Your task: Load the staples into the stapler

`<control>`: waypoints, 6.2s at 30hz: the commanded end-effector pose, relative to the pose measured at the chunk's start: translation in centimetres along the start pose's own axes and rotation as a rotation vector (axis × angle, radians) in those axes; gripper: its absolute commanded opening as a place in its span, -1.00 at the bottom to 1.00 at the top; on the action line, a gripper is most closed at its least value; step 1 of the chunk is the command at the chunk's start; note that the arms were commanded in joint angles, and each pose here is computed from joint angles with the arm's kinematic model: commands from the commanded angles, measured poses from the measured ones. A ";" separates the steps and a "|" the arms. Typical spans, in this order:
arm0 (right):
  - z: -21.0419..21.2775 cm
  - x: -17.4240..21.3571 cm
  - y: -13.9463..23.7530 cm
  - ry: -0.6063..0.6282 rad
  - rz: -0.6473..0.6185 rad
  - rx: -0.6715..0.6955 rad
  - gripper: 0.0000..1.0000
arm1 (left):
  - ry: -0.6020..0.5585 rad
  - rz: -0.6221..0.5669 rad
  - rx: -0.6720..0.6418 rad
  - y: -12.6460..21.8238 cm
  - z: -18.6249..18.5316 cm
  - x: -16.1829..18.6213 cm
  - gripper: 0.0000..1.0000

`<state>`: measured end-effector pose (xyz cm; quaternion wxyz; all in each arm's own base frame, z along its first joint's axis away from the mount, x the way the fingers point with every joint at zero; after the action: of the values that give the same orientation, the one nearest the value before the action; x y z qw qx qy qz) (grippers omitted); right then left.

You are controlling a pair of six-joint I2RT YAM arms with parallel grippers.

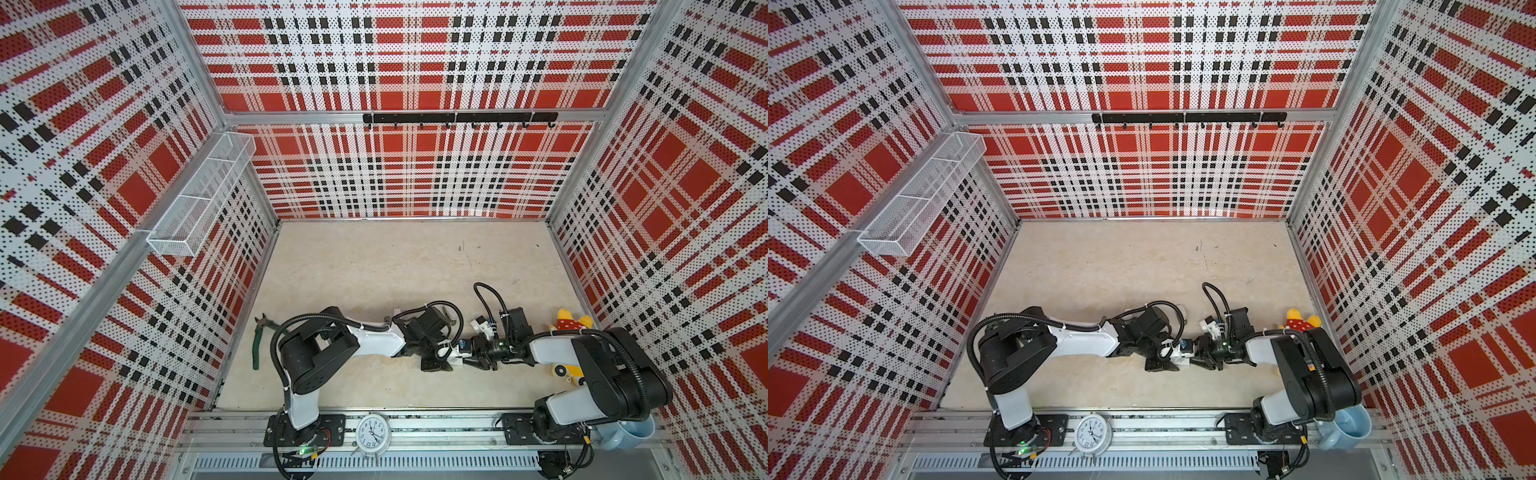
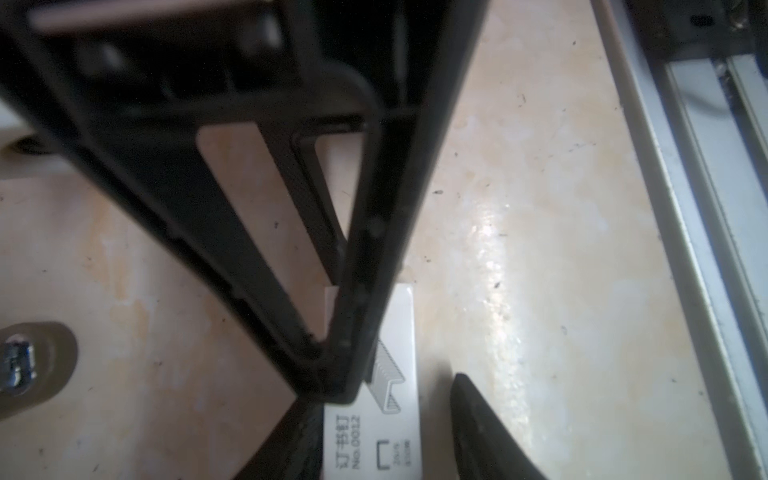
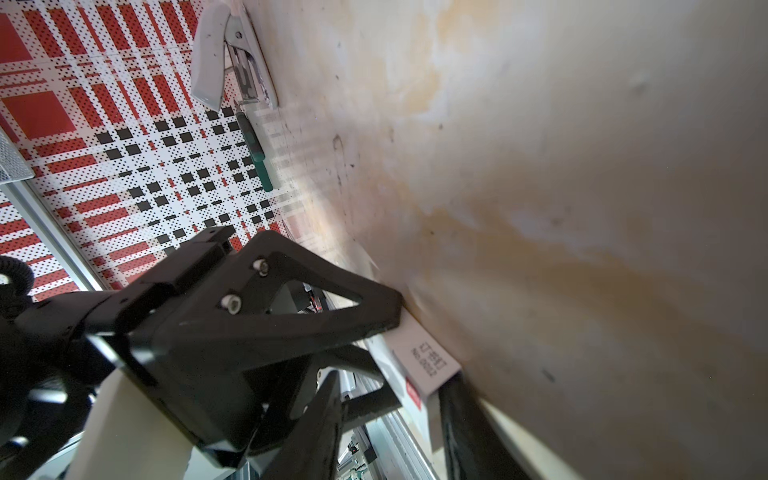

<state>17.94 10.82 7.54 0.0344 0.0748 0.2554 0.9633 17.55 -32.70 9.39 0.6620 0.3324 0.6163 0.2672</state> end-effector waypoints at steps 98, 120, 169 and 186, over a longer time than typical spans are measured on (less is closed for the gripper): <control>-0.4 0.0 2.1 0.045 -0.077 0.089 -0.29 | 0.028 0.198 -0.011 0.2 -0.1 2.4 -0.35; -0.3 -0.4 1.6 0.084 -0.103 0.067 -0.52 | 0.048 0.203 0.020 0.1 1.4 2.4 -0.32; -1.0 -0.1 1.6 0.083 -0.154 0.104 -1.00 | 0.070 0.217 0.029 1.5 1.9 3.0 -0.31; -0.8 0.1 2.2 0.083 -0.189 0.162 -1.00 | 0.069 0.225 0.038 1.4 2.0 2.9 -0.37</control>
<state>17.85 8.93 8.04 0.0962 0.0157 0.3130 0.9448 20.48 -31.25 10.02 0.6410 0.3616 0.6006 0.3124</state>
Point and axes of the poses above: each gripper's point midway between its finger pads, its own y axis back along the fingers, its own z axis along the line the jaws close on, x = y × z, the point moved 10 cm from there along y, back along the fingers
